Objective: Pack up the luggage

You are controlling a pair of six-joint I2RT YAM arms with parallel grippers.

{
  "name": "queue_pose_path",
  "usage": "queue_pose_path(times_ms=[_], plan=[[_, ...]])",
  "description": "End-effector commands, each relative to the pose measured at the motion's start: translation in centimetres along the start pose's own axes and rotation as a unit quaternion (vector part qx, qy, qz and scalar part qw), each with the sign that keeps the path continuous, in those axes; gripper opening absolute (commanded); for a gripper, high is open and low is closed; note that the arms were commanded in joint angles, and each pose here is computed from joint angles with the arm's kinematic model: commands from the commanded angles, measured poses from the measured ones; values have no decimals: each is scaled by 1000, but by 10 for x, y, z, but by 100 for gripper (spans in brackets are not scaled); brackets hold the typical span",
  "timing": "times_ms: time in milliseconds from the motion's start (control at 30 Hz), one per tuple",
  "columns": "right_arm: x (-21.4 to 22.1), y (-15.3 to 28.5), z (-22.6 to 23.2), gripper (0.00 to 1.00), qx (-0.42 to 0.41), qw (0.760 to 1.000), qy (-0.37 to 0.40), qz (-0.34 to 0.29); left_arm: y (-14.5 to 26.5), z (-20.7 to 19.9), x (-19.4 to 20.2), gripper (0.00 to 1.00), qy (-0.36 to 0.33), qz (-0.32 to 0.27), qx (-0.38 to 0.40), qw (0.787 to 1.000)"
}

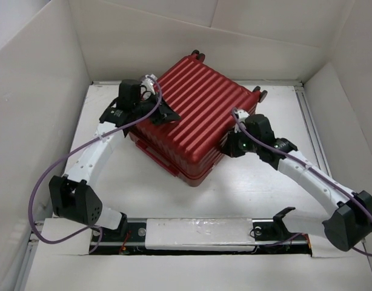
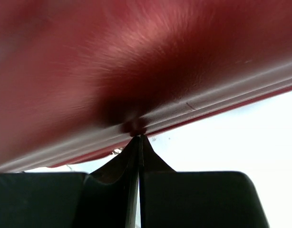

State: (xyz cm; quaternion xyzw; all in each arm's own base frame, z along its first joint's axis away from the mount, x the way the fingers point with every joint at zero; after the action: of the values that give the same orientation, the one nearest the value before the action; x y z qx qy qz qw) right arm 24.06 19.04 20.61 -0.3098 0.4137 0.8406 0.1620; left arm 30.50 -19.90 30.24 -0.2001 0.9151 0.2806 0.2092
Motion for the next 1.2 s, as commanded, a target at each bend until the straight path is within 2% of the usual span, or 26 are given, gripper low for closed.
queue_pose_path(times_ms=[0, 33, 67, 100, 133, 167, 233, 267, 300, 333, 400, 467, 633, 733, 833, 900, 967, 1000, 1067, 1100, 1167], plan=[[-49, 26, 29, 7, -49, 991, 35, -118, 51, -6, -46, 4, -17, -117, -74, 990], [-50, 31, 26, 8, -39, 991, 32, -124, 61, 0, -56, 12, -13, -133, -86, 987], [-45, 33, 23, 8, -31, 992, 30, -121, 84, 13, -78, 27, -5, -179, -103, 978], [-40, 40, 23, 8, -32, 991, 31, -123, 94, 20, -91, 33, -1, -206, -121, 971], [-35, 42, 22, 8, -31, 992, 30, -120, 103, 34, -107, 38, 5, -244, -158, 957], [-29, 42, 17, 8, -25, 992, 28, -118, 107, 59, -120, 40, 17, -257, -184, 949], [-24, 51, 14, 8, -21, 991, 21, -127, 106, 77, -138, 40, 30, -264, -204, 942], [-21, 52, 14, 8, -21, 991, 15, -128, 100, 87, -144, 37, 29, -256, -207, 944], [-16, 50, 11, 8, -17, 993, 13, -118, 78, 115, -148, 34, 45, -222, -222, 948], [-13, 52, 11, 8, -15, 993, 12, -114, 78, 112, -163, 30, 35, -224, -222, 948], [-11, 52, 10, 8, -13, 994, 11, -110, 60, 125, -165, 29, 39, -185, -210, 959], [-9, 52, 9, 8, -11, 994, 9, -105, 40, 143, -171, 18, 48, -157, -202, 966], [-5, 43, 4, 8, -3, 995, 0, -97, 4, 199, -162, 2, 88, -93, -233, 964], [-4, 34, 4, 8, -4, 995, -12, -96, -14, 209, -149, 0, 80, -53, -227, 969], [-1, 19, 8, 8, -13, 996, -19, -84, -31, 204, -137, 0, 67, -14, -197, 978], [1, 7, 12, 8, -18, 997, -20, -75, -46, 203, -110, 0, 75, 34, -170, 982], [3, 0, 16, 7, -24, 997, -20, -69, -50, 191, -96, 0, 68, 53, -134, 987], [4, 0, 22, 7, -34, 997, -19, -69, -48, 171, -90, 0, 51, 54, -124, 989], [-1, -4, 31, 7, -48, 995, -16, -84, -48, 160, -66, 0, 42, 70, -105, 991], [-6, -3, 35, 7, -54, 994, -18, -93, -41, 133, -61, 0, 27, 64, -80, 994], [-7, -8, 37, 7, -56, 994, -16, -89, -41, 116, -37, 0, 41, 80, -47, 995]])
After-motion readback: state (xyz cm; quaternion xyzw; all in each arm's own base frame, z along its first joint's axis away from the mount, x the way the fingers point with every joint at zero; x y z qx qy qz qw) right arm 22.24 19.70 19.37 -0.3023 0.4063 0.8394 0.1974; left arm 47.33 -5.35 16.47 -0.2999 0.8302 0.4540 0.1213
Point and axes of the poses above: each gripper's point midway between its finger pads, its own y axis back along the fingers, its own z axis along the line the jaws close on, x = y × z, the point moved 5 cm from there along y, back along the fingers, and after that the axes turned 5 degrees about -y, right-handed, at the moved point
